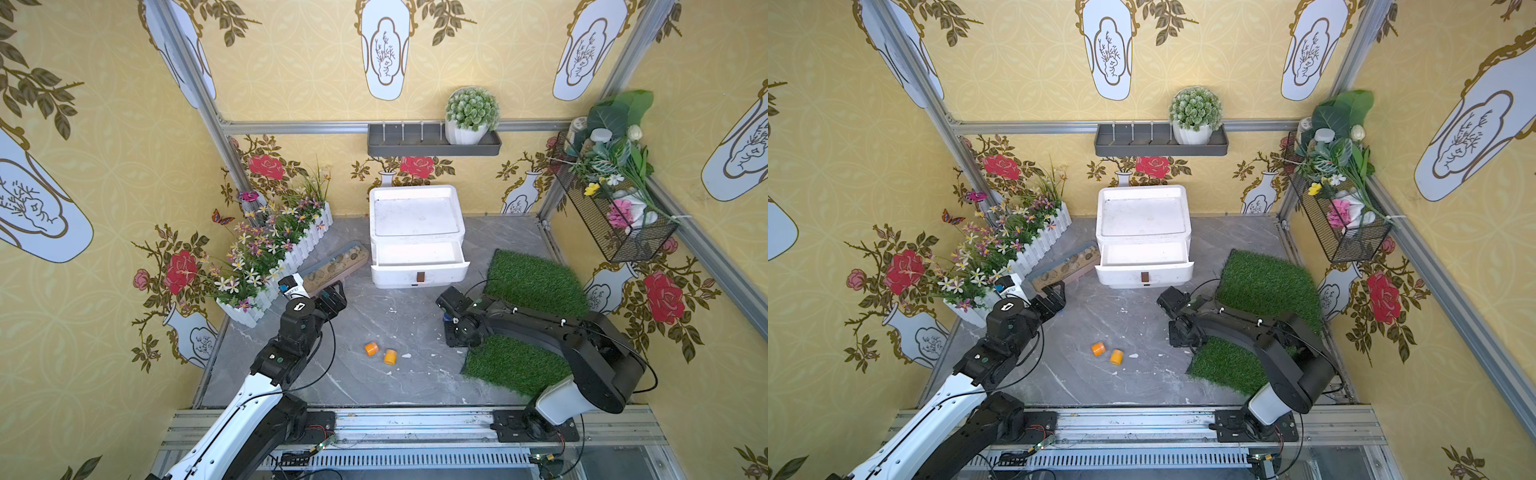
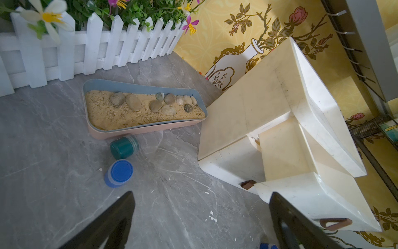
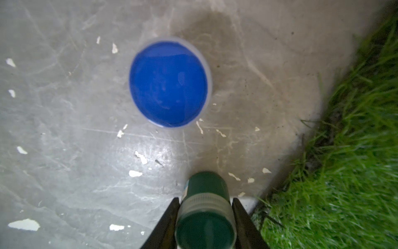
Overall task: Put the paint cans in the drawer according to color
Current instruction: Pick up the paint can at the center of the board, then place the paint can in the drawer.
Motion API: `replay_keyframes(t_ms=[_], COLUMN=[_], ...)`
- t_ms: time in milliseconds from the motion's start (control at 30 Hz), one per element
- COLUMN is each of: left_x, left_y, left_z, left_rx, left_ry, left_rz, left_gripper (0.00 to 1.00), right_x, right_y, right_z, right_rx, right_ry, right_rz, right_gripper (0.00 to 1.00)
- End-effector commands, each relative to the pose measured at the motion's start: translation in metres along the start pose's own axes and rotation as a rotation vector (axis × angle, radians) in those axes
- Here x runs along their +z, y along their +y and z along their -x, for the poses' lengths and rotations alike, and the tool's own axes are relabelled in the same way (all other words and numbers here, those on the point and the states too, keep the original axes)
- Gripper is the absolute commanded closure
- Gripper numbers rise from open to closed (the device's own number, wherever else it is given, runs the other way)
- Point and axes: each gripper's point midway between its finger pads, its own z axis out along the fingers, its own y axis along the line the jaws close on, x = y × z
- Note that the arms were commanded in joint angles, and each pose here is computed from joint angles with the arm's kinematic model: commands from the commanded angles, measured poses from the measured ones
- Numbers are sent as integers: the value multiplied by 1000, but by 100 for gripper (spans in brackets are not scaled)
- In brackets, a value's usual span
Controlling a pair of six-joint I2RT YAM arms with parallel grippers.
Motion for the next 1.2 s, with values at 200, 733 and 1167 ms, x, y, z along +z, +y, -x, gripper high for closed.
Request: replay_keyframes(t_ms=[200,733,1167], left_x=[-1,-4,-10], left_y=[-13,-35,-27], left_z=[13,36,20], left_rx=[16,43,26], left_ry=[-40,-94,-39], left_rz=[-42,-82,-91], left_gripper=[1,2,2], right_x=[-47,-290,-253], right_y=[-7,9,30], right_z=[-3,92,161], right_rx=[-22,69,-4], right_ry=[-123,-619,-411], right_rz=[49,511,287], right_gripper=[73,73,70])
